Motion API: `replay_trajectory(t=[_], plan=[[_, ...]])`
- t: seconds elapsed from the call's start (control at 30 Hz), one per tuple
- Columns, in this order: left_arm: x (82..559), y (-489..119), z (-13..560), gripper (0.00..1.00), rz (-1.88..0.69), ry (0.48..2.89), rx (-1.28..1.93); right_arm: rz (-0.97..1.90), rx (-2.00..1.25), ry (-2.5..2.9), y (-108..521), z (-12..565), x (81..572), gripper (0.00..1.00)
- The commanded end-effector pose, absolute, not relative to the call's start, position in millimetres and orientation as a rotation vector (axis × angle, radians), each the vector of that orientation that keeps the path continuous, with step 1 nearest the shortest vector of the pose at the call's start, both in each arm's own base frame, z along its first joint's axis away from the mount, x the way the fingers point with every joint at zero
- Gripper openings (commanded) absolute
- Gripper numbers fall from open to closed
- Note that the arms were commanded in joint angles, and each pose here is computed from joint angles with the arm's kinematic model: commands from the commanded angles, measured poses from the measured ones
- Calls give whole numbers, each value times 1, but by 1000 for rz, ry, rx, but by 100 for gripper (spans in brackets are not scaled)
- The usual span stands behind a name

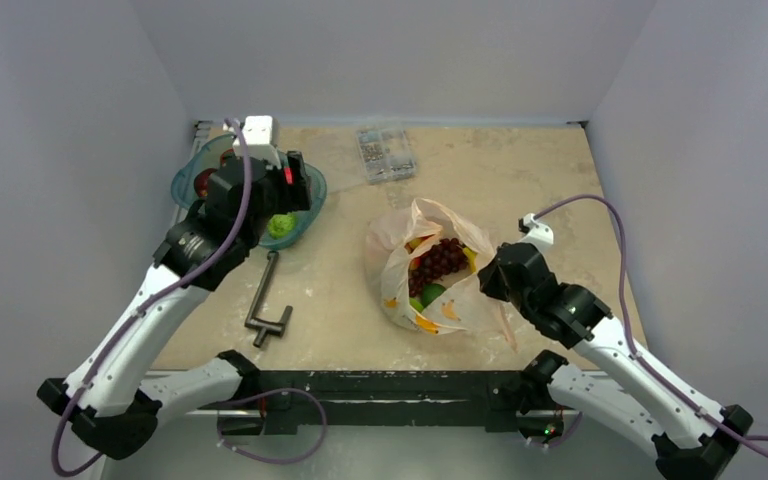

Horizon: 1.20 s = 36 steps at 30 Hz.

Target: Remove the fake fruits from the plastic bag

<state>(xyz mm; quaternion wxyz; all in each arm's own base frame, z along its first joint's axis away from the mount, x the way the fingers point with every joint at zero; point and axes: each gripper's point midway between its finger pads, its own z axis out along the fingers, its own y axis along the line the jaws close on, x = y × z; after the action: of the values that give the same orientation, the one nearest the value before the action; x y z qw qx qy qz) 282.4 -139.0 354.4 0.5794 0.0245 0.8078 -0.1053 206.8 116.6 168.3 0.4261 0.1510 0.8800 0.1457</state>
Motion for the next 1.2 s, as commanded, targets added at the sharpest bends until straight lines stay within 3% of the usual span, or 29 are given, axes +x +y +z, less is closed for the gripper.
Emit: replay_trajectory(t=[0.0,0.3,0.7,1.0,1.17], plan=[[344,-104,338,0,-18,1852,-117,378,364,2168,122,176,215,0],[447,-90,238,0,259,2129,-189,359,352,2167,116,181,211,0],[477,-75,134,2,151,2416,-262,377,340,2180,120,178,210,0],[463,-71,88,38,76,2597,-332,389,331,2182,122,176,209,0],[451,-67,85,71,84,2616,-361,393,333,2173,121,177,209,0]])
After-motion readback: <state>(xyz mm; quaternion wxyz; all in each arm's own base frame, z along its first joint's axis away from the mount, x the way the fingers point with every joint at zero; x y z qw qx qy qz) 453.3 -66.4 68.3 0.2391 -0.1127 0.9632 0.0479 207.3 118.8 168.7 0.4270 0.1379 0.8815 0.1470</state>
